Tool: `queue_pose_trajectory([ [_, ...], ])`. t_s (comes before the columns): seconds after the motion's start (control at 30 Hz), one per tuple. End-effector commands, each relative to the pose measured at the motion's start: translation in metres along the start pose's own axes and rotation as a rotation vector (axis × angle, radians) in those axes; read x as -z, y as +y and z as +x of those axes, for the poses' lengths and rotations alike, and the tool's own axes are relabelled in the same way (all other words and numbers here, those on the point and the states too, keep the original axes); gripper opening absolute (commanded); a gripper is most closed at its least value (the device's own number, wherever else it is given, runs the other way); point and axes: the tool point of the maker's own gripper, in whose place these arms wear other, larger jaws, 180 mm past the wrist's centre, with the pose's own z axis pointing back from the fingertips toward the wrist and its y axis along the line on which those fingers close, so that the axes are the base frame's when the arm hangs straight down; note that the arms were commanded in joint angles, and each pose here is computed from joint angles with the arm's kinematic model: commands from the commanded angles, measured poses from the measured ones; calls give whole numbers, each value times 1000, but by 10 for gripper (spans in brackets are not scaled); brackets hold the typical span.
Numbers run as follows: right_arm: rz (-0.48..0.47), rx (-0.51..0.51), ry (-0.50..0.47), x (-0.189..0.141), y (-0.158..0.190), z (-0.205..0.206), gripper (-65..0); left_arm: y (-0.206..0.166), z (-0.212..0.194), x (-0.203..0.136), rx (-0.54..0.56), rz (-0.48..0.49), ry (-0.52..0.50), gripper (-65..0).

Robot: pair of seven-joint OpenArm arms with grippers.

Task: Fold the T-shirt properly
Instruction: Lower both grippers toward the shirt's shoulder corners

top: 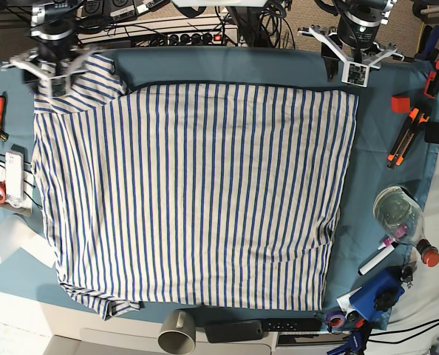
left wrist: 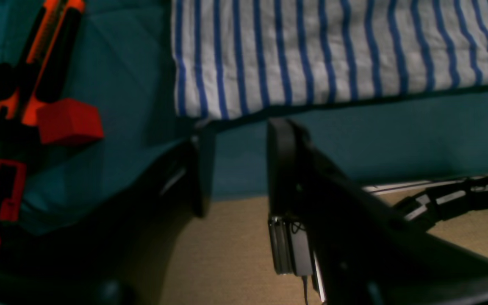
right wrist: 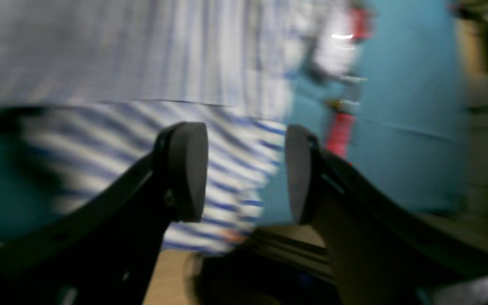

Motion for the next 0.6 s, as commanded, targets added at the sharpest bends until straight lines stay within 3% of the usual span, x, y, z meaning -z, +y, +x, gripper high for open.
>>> queue_pose_trajectory([
  [0.0, -60, -28, -33, -2, -16, 8, -354, 0, 6, -4, 4, 1, -27, -435],
  [0.1, -111, -61, -28, -2, -28, 7, -354, 0, 6, -4, 4, 1, -27, -435],
  [0.23, -95, -36, 51, -2, -26, -8, -354, 0, 6, -4, 4, 1, -27, -435],
  [0.43, 18, 158, 60, 0, -5, -7, -354, 0, 6, -4, 4, 1, -27, -435],
  [0.57, 35, 239, 29, 6, -6, 5, -354, 0, 6, -4, 4, 1, -27, -435],
])
